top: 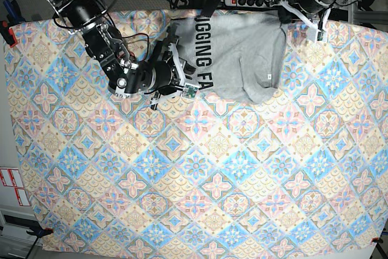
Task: Fold the T-shirt properly
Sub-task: 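Grasp the shirt end with the left gripper and fold it toward the right gripper, then reach the right gripper under the folded bundle and grasp its edge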
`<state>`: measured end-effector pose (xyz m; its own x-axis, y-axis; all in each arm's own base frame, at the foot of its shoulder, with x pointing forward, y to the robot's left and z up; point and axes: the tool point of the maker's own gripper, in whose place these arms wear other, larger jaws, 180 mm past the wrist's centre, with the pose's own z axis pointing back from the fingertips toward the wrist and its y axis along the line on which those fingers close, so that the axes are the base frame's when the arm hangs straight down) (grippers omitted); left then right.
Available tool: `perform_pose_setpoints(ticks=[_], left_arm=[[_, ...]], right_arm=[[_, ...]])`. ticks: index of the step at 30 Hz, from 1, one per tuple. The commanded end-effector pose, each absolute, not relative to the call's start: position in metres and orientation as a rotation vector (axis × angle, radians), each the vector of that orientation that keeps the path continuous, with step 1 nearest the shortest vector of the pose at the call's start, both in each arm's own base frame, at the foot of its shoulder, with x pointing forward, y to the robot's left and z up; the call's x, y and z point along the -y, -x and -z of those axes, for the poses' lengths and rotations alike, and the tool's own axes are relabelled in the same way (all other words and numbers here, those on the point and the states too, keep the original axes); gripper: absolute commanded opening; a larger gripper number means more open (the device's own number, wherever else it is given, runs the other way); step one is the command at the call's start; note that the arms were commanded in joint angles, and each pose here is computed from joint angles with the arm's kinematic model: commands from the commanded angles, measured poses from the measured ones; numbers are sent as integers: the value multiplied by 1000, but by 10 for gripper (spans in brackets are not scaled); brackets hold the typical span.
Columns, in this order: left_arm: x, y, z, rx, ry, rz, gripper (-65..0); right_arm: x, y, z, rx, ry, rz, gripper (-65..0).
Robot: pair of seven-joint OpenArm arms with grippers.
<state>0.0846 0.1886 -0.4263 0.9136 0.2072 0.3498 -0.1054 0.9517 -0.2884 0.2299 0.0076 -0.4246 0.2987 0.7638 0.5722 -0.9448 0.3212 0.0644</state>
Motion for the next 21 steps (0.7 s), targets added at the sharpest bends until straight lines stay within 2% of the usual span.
perform_pose_setpoints(ticks=[1,9,17,21], left_arm=[[-190,-83,426,388,263,-159,-650],[-174,-68,438,333,298,-146,-650],[-173,-70,437,339,299,-147,-650],[-173,-70,437,337,300,-147,-641]], right_arm=[[-9,-240,414,530,-434,-1185,-520],[-14,-241,408,551,-440,-1191,-520],[-61,-249,353,739,-502,-1243,-520],[-90,-249,341,769,-548,-1279,-520]])
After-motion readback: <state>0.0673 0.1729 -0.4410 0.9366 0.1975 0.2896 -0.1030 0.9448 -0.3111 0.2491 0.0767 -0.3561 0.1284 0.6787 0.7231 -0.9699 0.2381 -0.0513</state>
